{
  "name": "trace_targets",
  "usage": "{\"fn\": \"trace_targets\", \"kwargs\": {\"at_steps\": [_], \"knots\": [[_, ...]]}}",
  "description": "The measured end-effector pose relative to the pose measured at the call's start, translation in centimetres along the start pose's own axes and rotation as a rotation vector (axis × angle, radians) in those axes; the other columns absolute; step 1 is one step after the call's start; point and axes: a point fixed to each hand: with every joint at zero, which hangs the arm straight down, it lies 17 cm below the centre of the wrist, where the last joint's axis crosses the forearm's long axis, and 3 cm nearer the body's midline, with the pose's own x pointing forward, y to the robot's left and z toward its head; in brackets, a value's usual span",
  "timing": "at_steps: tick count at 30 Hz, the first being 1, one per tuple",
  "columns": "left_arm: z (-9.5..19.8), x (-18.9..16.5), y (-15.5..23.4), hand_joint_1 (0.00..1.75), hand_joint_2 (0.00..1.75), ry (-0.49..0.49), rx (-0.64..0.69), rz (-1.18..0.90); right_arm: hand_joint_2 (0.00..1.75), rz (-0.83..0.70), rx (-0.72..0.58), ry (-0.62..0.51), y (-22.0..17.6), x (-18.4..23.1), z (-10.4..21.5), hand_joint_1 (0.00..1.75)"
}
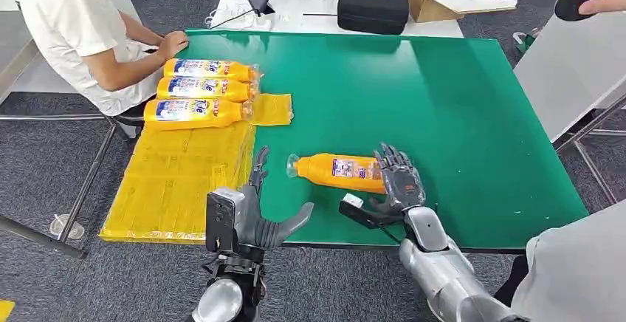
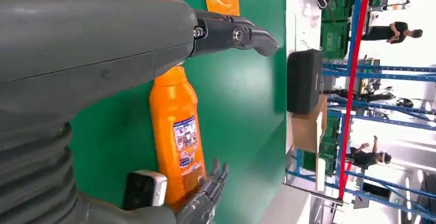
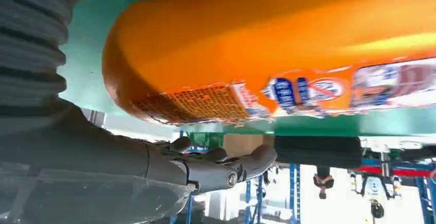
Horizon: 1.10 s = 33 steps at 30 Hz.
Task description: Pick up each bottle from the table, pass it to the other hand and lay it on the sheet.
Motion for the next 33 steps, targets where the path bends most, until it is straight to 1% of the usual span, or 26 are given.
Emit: {"fn": "trace_targets", "kwargs": {"at_steps": [12,13,16,18,22,33], "knots": [[-0.4,-0.4,0.1,0.00,1.75,0.011,-0.003,0.000,1.75,-0.003,0.076,0.066,0.7,-2.7,-1.2,0.00],[-0.5,-0.4,0.0,0.00,1.75,0.012,-0.003,0.004,1.75,-0.007,0.083,0.072,0.8,-2.9,-1.2,1.75],[-0.6,-0.4,-0.1,0.00,1.75,0.013,-0.005,0.005,1.75,-0.023,0.117,0.088,1.3,-3.3,-1.2,1.75],[-0.8,-0.4,-0.3,0.00,1.75,0.013,-0.012,0.003,1.75,-0.044,0.185,0.084,2.6,-3.4,-0.8,1.75],[-0.8,-0.5,-0.5,0.00,1.75,0.018,-0.018,0.011,1.75,-0.079,0.238,0.073,3.1,-3.4,-1.0,1.75],[-1.1,-0.7,-0.5,0.00,1.75,0.023,-0.020,0.015,1.75,-0.118,0.263,0.072,3.2,-3.7,-1.2,1.75]]}}
